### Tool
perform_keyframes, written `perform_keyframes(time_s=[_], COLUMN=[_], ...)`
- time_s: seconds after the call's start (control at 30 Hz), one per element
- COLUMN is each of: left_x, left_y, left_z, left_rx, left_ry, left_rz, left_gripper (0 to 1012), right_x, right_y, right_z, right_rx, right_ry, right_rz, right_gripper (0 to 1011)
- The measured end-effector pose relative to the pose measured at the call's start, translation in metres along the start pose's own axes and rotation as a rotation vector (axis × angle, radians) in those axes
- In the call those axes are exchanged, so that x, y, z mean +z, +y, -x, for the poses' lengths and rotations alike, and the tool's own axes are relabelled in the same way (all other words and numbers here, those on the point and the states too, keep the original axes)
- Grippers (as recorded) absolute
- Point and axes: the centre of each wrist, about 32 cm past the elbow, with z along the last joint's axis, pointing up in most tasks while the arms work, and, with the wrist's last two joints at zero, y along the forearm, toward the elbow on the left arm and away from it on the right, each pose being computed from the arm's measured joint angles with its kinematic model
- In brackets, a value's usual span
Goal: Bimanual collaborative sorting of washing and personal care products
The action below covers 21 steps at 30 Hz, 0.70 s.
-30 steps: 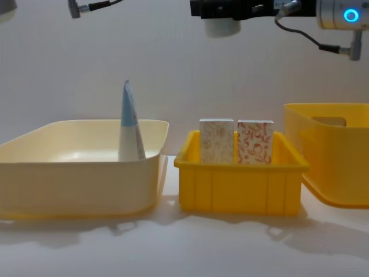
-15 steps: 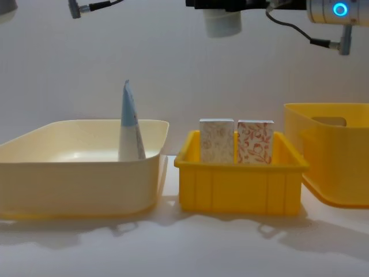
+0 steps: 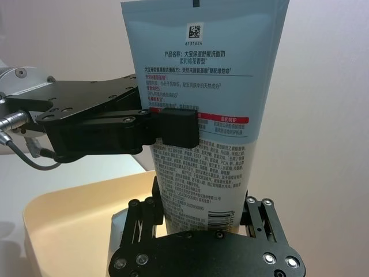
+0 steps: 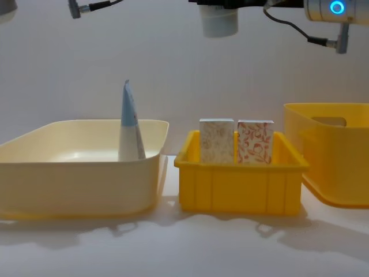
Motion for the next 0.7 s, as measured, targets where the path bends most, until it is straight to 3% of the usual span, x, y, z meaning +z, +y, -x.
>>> perform_keyframes(time_s=[0.33, 0.7], left_x=[0.0001, -0.0001], left_y=[0.0001, 0.0000], left_z=[0.0001, 0.0002], left_rx=[0.000, -0.001], left_ry=[0.000, 0.000], left_rz=[0.000, -0.001], left_gripper=[239, 553], right_x=[0.0002, 0.0005], right_y=[0.0007, 0.0011], right_z=[0.0003, 0.0004], right_rx=[-0.002, -0.003], right_ry=[0.001, 0.002], right_rz=[-0.002, -0.004], right_gripper=[628, 559])
